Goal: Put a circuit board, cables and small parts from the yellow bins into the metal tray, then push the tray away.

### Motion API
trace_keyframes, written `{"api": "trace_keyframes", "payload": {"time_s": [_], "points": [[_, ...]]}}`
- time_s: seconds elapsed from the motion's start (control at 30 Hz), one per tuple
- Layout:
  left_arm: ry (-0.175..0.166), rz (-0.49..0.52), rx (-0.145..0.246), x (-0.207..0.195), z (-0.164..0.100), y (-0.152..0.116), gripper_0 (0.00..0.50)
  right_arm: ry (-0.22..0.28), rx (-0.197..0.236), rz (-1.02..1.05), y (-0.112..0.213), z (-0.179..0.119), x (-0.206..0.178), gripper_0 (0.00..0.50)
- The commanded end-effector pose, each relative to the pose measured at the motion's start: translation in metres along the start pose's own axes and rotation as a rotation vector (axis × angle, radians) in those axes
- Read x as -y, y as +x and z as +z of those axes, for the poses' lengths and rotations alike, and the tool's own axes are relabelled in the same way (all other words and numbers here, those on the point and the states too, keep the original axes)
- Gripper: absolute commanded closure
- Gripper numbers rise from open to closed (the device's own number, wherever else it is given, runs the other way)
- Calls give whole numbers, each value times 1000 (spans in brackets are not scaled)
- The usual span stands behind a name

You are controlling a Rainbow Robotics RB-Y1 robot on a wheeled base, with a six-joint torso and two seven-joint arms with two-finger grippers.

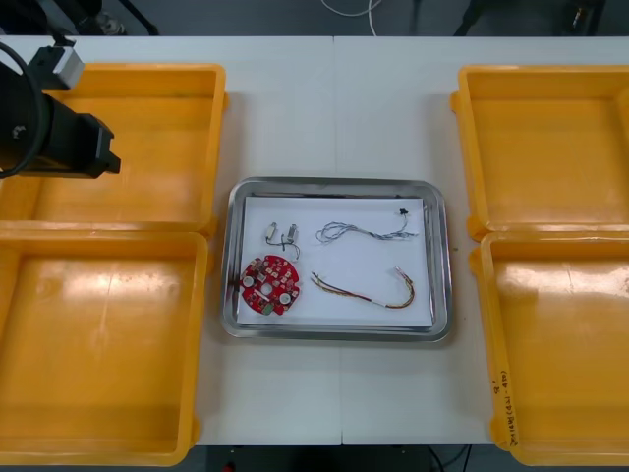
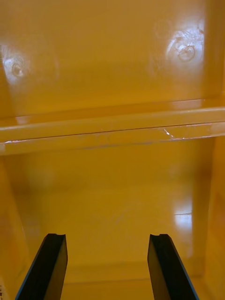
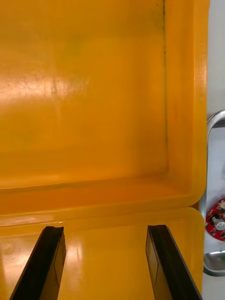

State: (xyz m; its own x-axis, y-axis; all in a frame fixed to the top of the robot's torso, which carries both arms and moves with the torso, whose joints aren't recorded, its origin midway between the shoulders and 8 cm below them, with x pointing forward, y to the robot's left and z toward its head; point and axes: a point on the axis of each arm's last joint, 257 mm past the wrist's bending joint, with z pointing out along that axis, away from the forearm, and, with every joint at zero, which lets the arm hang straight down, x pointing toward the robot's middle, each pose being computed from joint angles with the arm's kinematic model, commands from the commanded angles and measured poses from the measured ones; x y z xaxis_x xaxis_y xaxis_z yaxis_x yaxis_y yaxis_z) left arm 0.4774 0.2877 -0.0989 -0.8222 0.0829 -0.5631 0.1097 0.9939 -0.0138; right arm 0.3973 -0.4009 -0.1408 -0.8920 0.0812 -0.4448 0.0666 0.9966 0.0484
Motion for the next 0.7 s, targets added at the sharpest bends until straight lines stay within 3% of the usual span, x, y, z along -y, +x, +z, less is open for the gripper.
{"api": "trace_keyframes", "payload": {"time_s": [0.03,0.27,0.3,0.47,0.7], "points": [[-24,53,18,-30,-18,12,0,30,14,-56,-1,-10,-5,0],[-37,30,40,-46,-27,29,0,47,28,-191,2,-14,-32,0],[-53,36,51,-48,-30,33,0,31,27,-239,3,-14,-47,0],[-69,25,45,-57,-32,52,0,-39,9,-389,5,-16,-96,0],[-83,7,41,-63,-33,74,0,-75,38,-593,7,-15,-155,0]]}}
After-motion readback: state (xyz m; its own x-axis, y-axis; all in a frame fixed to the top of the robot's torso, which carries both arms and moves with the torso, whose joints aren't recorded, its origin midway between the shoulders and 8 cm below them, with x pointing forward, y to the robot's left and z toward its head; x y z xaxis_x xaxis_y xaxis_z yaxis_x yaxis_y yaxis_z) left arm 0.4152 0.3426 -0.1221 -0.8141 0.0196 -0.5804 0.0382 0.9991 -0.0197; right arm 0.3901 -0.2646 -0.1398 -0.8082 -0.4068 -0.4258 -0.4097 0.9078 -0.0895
